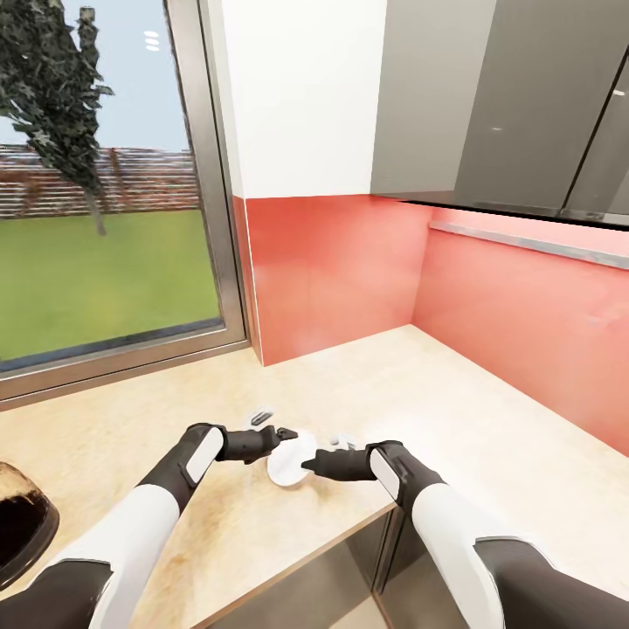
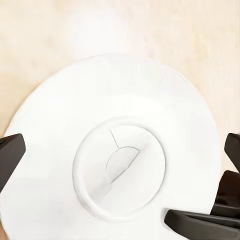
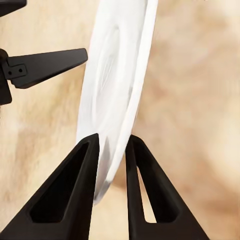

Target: Set up a coffee station on the kitchen countertop: keep the coffee maker on the countertop, move the bottle of coffee from the kitchen shelf to the counter next to the coffee maker, place a paper coffee filter on top of the coffee maker, put the saucer next to the coffee maker with the coffee cup on the saucer, and place the electric kettle next to the coffee maker.

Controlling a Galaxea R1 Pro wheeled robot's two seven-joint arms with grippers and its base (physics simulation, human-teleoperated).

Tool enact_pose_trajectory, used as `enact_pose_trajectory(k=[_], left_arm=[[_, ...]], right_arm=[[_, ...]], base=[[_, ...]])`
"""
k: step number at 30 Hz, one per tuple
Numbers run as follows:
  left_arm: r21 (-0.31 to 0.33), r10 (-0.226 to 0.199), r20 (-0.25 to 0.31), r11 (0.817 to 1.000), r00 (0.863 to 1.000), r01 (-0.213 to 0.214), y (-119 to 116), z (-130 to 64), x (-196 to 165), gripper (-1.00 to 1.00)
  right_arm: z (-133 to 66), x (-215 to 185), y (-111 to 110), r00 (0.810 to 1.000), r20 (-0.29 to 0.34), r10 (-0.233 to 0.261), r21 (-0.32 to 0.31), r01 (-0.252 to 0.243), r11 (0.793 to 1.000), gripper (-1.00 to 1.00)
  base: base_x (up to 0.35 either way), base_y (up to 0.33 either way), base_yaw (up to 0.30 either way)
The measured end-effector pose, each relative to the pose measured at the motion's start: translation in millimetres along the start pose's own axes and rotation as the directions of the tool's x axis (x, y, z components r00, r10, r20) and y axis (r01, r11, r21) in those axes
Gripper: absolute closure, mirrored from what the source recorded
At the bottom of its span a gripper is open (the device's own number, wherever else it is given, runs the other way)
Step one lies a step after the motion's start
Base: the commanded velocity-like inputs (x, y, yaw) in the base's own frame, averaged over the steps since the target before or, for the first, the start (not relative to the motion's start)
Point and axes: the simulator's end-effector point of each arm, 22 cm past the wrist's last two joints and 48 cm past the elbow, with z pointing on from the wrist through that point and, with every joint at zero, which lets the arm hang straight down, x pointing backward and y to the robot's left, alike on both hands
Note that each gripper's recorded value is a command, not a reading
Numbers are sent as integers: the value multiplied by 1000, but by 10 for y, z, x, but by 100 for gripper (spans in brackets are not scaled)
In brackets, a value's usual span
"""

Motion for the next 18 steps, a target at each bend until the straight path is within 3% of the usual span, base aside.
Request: enact_pose_trajectory(k=[4, 6, 8, 11, 14, 18], left_arm=[[-10, 5, 9, 1000, 1000, -5, 55, -40, -48, -100], [-35, -2, 35, 999, 999, 3, 236, -168, -177, -100], [-71, -30, 92, 997, 995, 37, 557, -433, -431, -100], [-92, -30, 122, 995, 992, 41, 709, -612, -600, -100], [-90, 2, 161, 996, 987, 13, 657, -761, -814, -100], [-54, 54, 159, 998, 986, -46, 336, -1002, -1015, -100]], right_arm=[[0, -2, 3, 1000, 0, 1, -1, -1, 1000, 100], [1, -3, 2, 1000, 0, -1, -1, 1, 1000, 100], [0, -6, -1, 1000, 0, 0, 2, 0, 1000, 100], [0, -6, -2, 1000, 0, 1, 2, -1, 1000, 100], [-1, -5, -2, 1000, 1, 0, 2, 0, 1000, 100], [-5, -27, 2, 1000, 3, -14, 4, 14, 1000, 100]], base=[[0, 0, 0], [0, 0, 0], [0, 0, 0], [0, 0, 0], [0, 0, 0], [0, 0, 0]])
